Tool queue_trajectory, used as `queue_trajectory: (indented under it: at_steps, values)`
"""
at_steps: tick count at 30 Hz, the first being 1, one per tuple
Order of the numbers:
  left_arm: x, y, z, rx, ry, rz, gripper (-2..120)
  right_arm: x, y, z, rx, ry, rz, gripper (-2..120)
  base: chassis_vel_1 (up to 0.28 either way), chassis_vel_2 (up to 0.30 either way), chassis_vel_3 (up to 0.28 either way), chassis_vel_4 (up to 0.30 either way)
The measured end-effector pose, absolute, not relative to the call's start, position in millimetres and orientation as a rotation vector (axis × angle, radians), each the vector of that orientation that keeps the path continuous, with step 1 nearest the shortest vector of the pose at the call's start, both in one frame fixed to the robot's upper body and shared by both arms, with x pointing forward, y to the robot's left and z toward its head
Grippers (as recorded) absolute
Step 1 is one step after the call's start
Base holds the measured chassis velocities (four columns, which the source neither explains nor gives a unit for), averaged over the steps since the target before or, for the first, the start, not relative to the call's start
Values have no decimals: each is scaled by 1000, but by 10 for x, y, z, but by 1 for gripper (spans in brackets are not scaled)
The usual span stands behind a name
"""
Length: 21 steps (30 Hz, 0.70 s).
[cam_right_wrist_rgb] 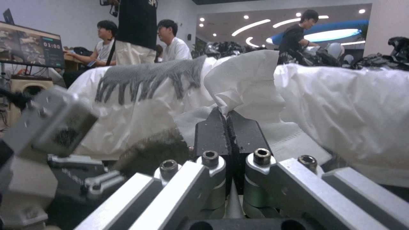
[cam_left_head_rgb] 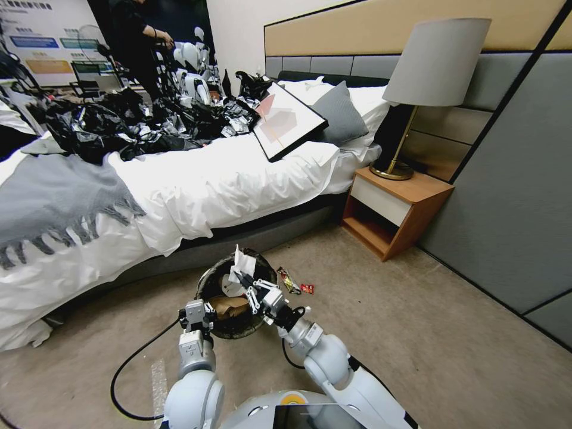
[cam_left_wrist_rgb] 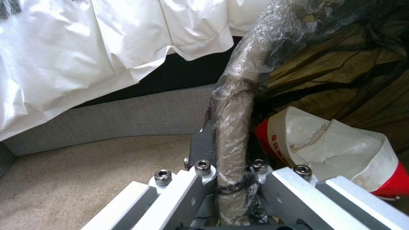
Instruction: Pick up the trash bin, then pick up the garbage from the floor and place it into the trash bin.
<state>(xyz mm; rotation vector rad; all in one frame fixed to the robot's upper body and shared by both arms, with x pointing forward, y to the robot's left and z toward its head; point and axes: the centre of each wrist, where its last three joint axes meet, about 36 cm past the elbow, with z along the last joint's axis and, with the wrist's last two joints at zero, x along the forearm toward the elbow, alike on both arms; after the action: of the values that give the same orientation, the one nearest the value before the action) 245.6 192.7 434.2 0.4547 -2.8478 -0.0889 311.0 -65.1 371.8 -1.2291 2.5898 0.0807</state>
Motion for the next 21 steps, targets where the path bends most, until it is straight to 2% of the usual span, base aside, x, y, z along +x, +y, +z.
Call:
queue_trajectory:
  at_steps: [21]
  values:
    - [2422,1920,4456,449,-2854,-69,0,3063,-685,3331,-1205,2718,57,2,0,0,0,0]
